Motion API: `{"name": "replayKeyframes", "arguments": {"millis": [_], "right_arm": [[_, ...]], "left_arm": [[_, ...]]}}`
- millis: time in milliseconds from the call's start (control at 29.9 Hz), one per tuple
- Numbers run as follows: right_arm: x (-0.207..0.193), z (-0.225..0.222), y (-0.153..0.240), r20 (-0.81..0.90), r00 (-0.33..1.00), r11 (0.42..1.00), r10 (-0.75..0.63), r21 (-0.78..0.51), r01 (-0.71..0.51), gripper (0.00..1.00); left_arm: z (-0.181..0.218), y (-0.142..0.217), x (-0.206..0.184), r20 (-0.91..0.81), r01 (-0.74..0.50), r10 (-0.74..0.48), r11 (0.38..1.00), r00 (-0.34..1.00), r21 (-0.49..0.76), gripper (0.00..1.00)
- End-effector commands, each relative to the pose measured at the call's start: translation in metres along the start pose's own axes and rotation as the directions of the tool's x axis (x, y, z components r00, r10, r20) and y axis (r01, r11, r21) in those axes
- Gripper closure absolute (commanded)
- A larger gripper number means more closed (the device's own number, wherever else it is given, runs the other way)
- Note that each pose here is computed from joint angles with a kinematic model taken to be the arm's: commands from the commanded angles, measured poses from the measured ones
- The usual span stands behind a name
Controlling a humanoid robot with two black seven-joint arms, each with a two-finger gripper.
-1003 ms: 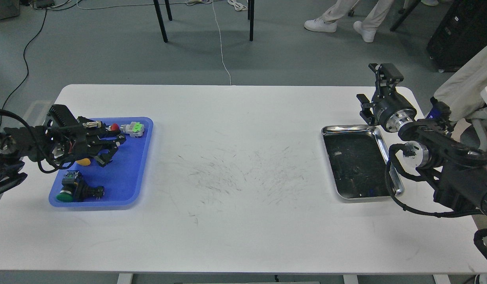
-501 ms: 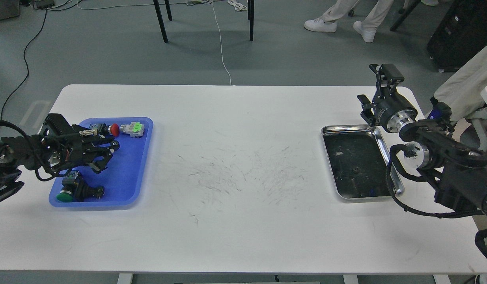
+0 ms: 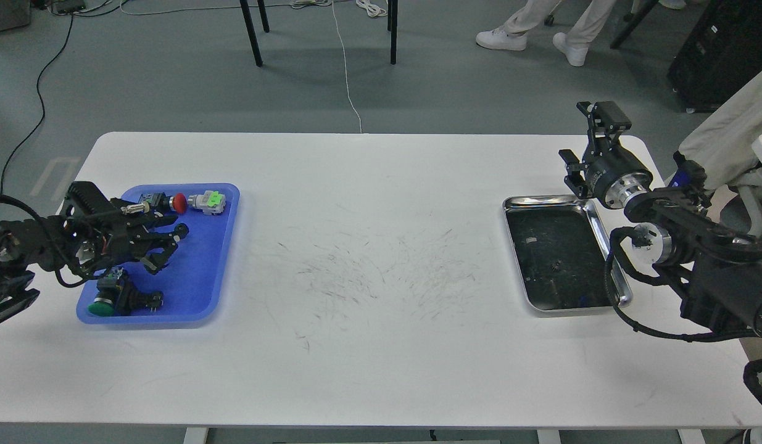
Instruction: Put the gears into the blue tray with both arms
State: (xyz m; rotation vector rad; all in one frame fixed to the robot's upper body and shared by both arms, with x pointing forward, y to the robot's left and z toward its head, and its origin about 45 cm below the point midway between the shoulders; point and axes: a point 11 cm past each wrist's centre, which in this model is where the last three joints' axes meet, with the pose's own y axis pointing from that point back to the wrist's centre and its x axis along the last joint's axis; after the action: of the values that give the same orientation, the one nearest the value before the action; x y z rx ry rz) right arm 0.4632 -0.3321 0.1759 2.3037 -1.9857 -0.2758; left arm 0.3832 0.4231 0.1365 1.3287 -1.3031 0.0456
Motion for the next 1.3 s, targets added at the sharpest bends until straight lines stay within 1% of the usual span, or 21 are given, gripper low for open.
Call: {"name": "replayKeyframes", "arguments": {"millis": [0,134,267,368,501,602,702,802,969,1003,1069,1136,1237,1270], "right_arm": [[0.0,0.0,0.0,-0.002,1.0,1.0,-0.001,-0.001,0.001,0.04],[0.0,0.0,0.0,-0.002,1.0,1.0,-0.001,-0.001,0.001,0.04],[0.0,0.0,0.0,-0.002,1.0,1.0,-0.001,-0.001,0.001,0.04],[0.0,0.0,0.0,-0.002,1.0,1.0,-0.001,-0.001,0.001,0.03],[0.003,-0.003,0.0,-0.006,1.0,1.0,0.003,0.005,-0.003,0.03],[0.003,-0.004,0.0,-0.007,1.0,1.0,0.004,0.005,-0.004,0.03],[0.007,-0.008,0.001,-0.01,1.0,1.0,0.005,0.009,-0.005,0.03],[0.013,-0.015,0.004,-0.02,1.0,1.0,0.008,0.016,-0.008,0.03],[0.02,-0.03,0.01,-0.052,0.999,1.0,-0.001,0.028,0.003,0.03],[0.021,-0.034,0.012,-0.056,0.998,1.0,-0.005,0.031,0.007,0.03],[0.021,-0.044,0.014,-0.078,0.997,0.999,-0.023,0.041,0.026,0.03],[0.021,-0.051,0.018,-0.123,0.991,0.998,-0.048,0.039,0.053,0.02],[0.011,-0.054,0.026,-0.187,0.976,0.992,-0.115,0.021,0.121,0.02],[0.012,-0.057,0.03,-0.212,0.968,0.99,-0.132,0.014,0.138,0.02]], "left_arm": [[0.0,0.0,0.001,-0.009,-0.009,0.009,1.0,1.0,0.005,0.59],[-0.001,0.0,0.003,-0.018,-0.021,0.021,1.0,1.0,0.011,0.58],[-0.018,0.007,0.015,-0.083,-0.087,0.094,0.993,0.992,0.082,0.58],[-0.038,0.015,0.039,-0.192,-0.194,0.228,0.964,0.954,0.182,0.58],[-0.062,0.028,0.059,-0.305,-0.278,0.369,0.911,0.878,0.303,0.57],[-0.07,0.031,0.075,-0.384,-0.329,0.457,0.875,0.802,0.356,0.57],[-0.072,0.035,0.094,-0.499,-0.385,0.551,0.831,0.669,0.401,0.56],[-0.088,0.051,0.123,-0.578,-0.45,0.657,0.753,0.485,0.479,0.53],[-0.109,0.068,0.158,-0.67,-0.505,0.722,0.648,0.17,0.57,0.49],[-0.112,0.071,0.161,-0.678,-0.507,0.727,0.628,0.111,0.59,0.46],[-0.116,0.074,0.164,-0.689,-0.504,0.724,0.603,0.022,0.618,0.37],[-0.117,0.073,0.164,-0.703,-0.496,0.711,0.598,-0.036,0.63,0.26],[-0.119,0.074,0.164,-0.71,-0.488,0.696,0.584,-0.111,0.649,0.18],[-0.117,0.071,0.165,-0.723,-0.487,0.677,0.589,-0.14,0.645,0.14]]}}
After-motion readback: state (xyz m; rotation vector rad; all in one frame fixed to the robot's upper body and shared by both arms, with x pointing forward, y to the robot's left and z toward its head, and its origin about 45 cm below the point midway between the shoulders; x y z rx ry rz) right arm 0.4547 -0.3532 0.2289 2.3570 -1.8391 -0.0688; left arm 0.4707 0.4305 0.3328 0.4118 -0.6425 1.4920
